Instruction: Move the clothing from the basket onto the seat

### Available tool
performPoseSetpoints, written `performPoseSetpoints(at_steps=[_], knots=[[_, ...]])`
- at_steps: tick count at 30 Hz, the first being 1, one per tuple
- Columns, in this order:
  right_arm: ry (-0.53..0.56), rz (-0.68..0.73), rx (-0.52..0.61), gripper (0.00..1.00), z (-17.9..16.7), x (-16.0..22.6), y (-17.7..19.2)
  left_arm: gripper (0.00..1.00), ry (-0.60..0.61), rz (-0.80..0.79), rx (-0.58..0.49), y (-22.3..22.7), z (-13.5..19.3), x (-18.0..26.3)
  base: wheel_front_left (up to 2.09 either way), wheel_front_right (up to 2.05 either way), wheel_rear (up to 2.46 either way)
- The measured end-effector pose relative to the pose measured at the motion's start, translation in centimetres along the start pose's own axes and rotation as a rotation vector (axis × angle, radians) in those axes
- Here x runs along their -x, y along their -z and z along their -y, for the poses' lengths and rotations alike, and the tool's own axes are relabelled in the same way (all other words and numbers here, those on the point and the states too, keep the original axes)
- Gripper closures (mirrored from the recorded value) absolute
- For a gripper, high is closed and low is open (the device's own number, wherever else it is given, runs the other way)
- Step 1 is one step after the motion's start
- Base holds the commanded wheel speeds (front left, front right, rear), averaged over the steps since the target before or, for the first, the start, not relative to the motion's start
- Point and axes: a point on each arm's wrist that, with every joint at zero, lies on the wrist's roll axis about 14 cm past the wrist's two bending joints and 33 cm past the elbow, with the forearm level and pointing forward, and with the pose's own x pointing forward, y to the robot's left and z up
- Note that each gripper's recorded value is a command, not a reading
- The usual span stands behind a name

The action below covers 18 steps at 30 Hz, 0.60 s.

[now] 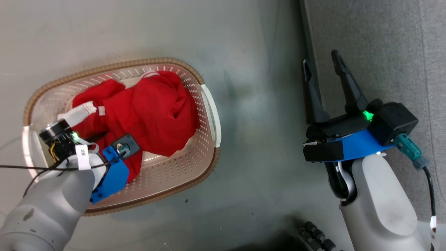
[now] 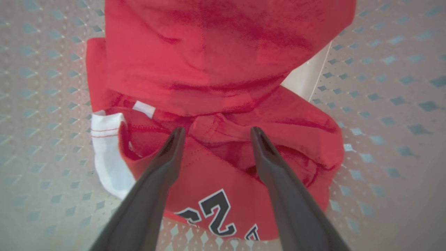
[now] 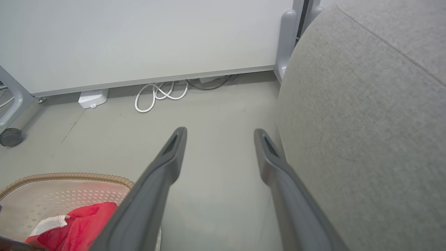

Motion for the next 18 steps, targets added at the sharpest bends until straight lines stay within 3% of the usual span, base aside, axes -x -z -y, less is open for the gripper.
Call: performPoseSetpoints(at_steps=[18], knots=[[0.044, -0.071, 0.013, 0.0, 1.9, -0.6, 3.9, 0.0, 0.071, -0.131, 0.021, 2.7, 0.9, -4.2, 0.0, 0.0, 0.0]])
